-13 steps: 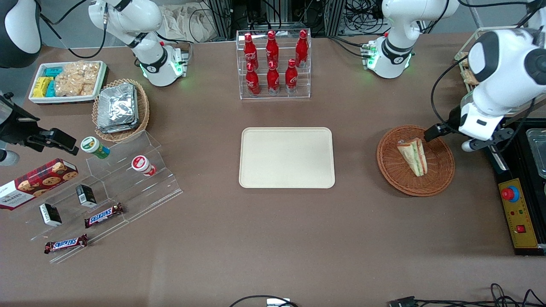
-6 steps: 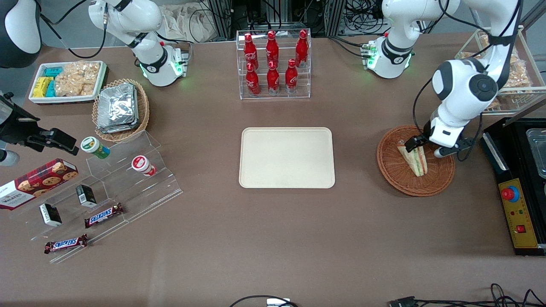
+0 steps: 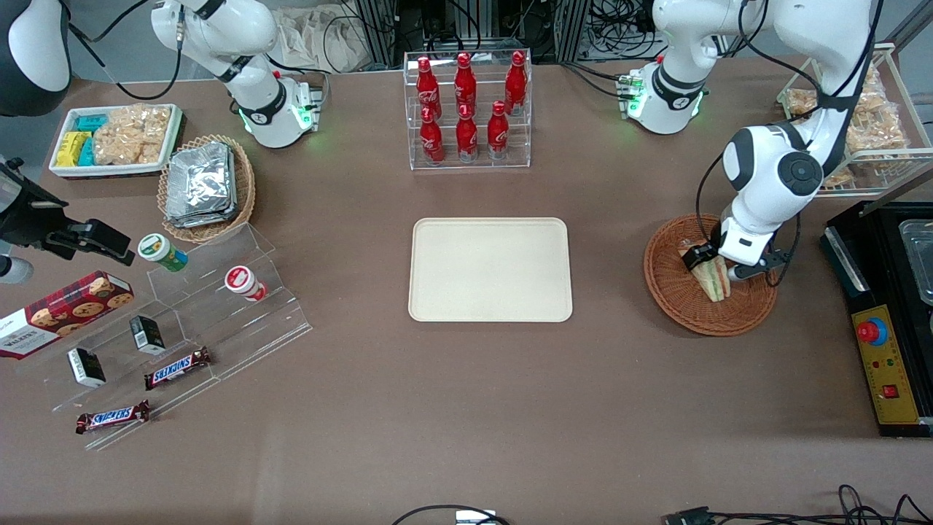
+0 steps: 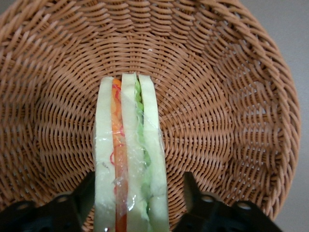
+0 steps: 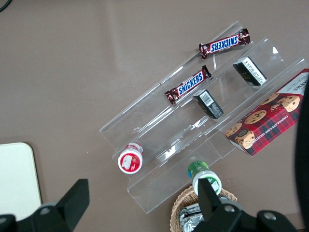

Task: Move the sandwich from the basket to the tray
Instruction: 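Lower the open left gripper around the sandwich and close it, then lift the sandwich up out of the basket with the left gripper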

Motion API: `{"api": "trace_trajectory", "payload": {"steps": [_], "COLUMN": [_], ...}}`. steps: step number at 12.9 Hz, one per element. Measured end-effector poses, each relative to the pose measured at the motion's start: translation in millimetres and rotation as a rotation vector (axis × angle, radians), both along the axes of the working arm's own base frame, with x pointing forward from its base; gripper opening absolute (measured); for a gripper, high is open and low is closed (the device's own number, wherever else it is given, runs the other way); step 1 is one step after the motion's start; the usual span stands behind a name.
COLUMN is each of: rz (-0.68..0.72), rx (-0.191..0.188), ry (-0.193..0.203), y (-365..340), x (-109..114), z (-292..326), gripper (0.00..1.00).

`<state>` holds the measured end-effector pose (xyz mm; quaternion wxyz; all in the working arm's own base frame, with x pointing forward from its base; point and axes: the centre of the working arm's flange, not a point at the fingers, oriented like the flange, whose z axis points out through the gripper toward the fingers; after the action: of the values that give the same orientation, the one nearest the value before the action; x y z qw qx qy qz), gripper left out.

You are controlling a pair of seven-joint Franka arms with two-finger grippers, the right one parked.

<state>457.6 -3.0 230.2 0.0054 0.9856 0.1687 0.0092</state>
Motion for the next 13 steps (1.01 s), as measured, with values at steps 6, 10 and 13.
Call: {"api": "trace_trajectory", "payload": {"steps": [6,10,13], "rz": [-0.001,-0.071,-0.172], "rx": [-0.003,-0.015,-0.020], "ry": [0.019,0.061,0.070], "y": [-1,-2,-3], "x": [6,13,28], "z": [27,150,271], "gripper": [0.22,0.19,0.16]}}
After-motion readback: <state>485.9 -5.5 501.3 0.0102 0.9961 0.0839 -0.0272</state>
